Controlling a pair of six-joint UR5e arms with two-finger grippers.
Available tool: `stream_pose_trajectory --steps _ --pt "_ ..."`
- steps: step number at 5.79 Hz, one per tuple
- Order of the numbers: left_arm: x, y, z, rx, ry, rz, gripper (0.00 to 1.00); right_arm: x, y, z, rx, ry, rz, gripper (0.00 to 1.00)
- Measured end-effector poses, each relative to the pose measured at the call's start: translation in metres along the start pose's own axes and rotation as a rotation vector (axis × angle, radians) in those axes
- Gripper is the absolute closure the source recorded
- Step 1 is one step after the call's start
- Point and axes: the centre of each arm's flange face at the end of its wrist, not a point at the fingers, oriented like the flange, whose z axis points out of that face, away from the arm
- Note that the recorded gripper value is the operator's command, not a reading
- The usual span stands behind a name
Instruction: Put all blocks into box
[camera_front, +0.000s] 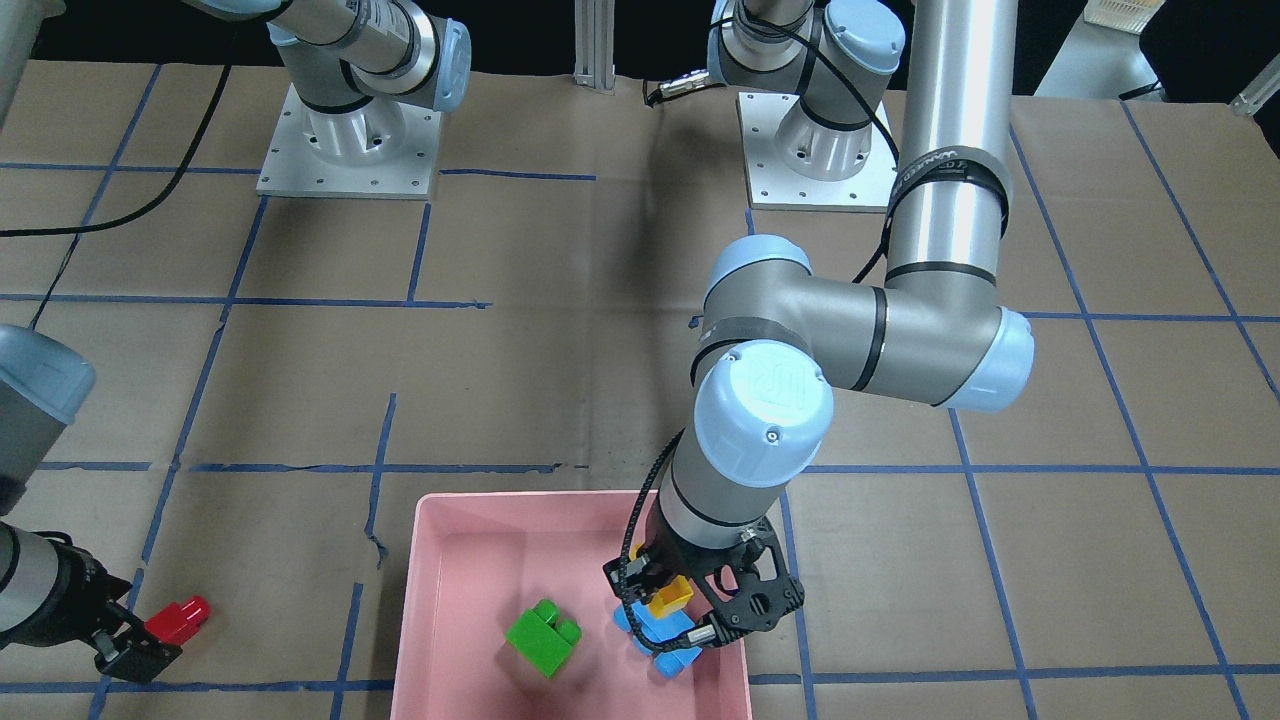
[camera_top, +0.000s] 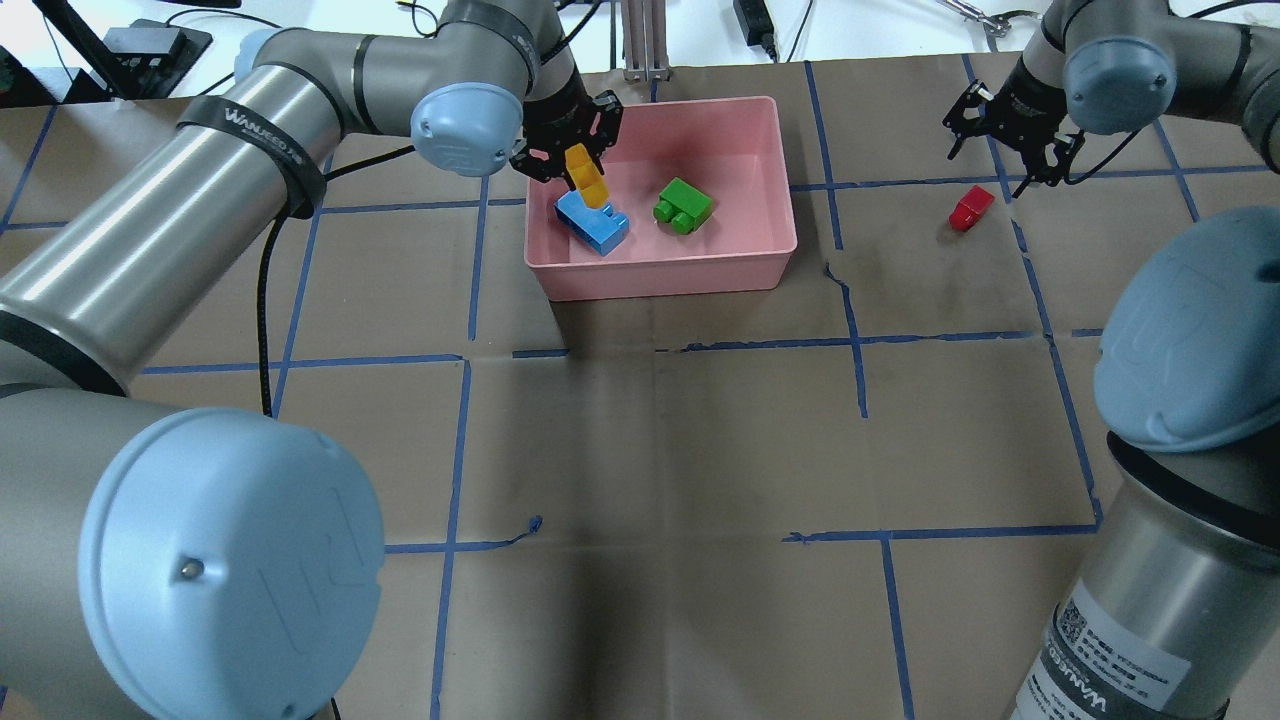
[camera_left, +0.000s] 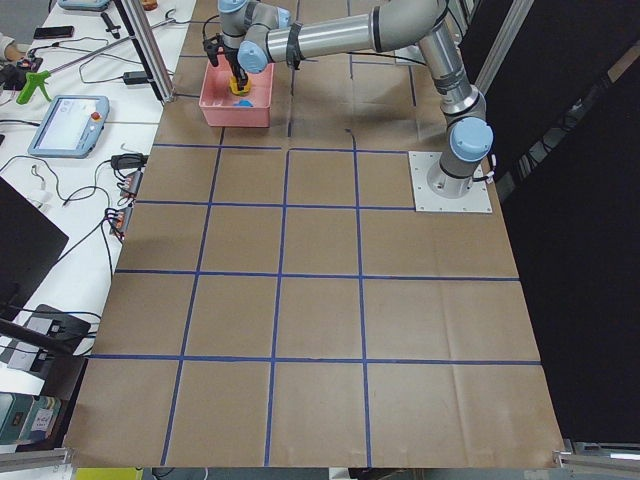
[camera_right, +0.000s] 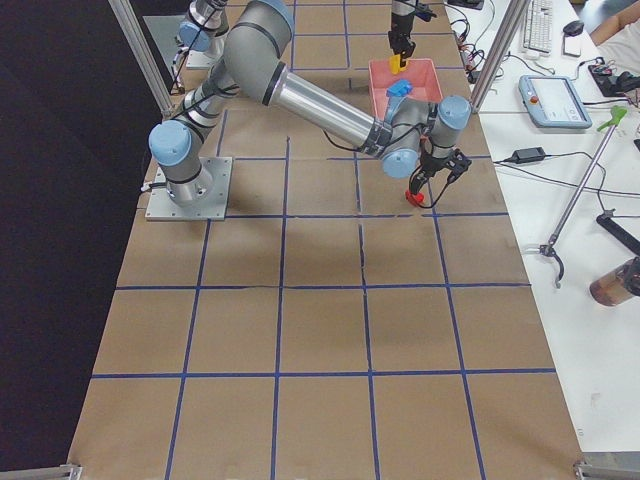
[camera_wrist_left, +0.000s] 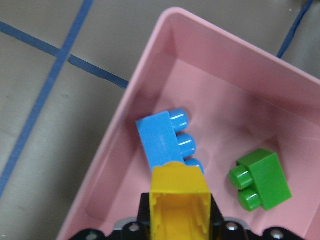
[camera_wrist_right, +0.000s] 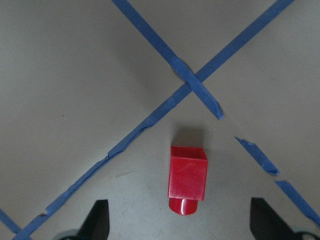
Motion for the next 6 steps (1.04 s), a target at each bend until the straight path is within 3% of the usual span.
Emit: stream_pose_trajectory --steps 1,2,4,6 --pt "0.009 0.007 0.018 -0.005 0.006 0.014 0.29 0.004 0.006 0.023 0.011 -0.006 0.002 0.01" --pt "0.015 0.014 0.024 -0.008 0.009 0.031 0.01 0.007 0.010 0.034 0.016 -0.006 0.003 0.04" --pt "0.017 0.022 0.006 0.004 0.013 0.082 0.01 0.009 0.011 0.034 0.019 -0.005 0.005 0.36" --pt "0.008 0.027 -0.040 0.020 0.016 0.091 0.01 0.008 0.012 0.035 0.013 -0.010 0.005 0.54"
